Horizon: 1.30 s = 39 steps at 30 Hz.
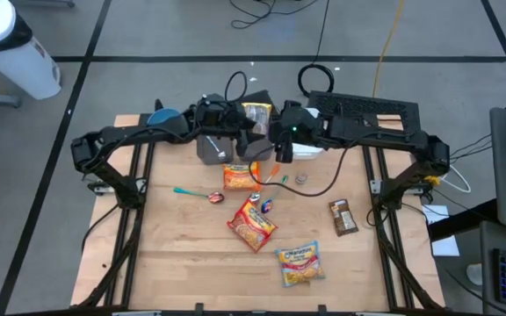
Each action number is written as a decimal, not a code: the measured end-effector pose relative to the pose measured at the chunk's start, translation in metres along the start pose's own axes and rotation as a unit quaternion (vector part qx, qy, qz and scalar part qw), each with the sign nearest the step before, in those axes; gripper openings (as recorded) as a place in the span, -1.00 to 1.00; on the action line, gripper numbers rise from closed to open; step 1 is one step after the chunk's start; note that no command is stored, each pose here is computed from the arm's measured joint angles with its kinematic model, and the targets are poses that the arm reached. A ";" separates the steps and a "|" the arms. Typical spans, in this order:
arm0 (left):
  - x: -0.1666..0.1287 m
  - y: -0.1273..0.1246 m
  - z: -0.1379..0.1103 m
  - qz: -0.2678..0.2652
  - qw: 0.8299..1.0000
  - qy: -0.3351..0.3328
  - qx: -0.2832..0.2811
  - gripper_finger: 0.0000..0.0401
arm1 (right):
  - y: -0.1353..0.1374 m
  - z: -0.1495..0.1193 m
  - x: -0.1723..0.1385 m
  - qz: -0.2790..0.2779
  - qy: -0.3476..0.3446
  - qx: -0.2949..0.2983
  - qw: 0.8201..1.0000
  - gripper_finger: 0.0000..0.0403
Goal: Pick & Place Food Item
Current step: Put the purple seasoning bottle into the white bin
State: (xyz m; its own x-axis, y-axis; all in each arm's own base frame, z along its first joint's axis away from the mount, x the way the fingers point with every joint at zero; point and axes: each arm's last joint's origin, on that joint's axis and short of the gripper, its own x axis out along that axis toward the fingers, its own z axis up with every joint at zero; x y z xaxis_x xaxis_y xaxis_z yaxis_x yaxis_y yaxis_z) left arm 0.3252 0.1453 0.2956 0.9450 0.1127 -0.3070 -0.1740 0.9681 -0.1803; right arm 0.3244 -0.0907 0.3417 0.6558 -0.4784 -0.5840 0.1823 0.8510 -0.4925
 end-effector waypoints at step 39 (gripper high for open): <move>-0.065 -0.007 0.028 -0.172 0.980 -0.096 -0.016 0.08 | 0.076 -0.117 -0.001 -0.192 -0.424 -0.093 0.880 0.33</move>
State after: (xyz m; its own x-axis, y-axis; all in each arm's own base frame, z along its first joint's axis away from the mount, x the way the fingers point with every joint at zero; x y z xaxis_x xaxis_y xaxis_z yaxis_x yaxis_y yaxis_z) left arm 0.2729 0.1377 0.3433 0.9833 -0.1772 -0.0426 0.1592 0.9489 -0.2724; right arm 0.2520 -0.0508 0.2291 0.8974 -0.3220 0.3015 0.4383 0.5735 -0.6921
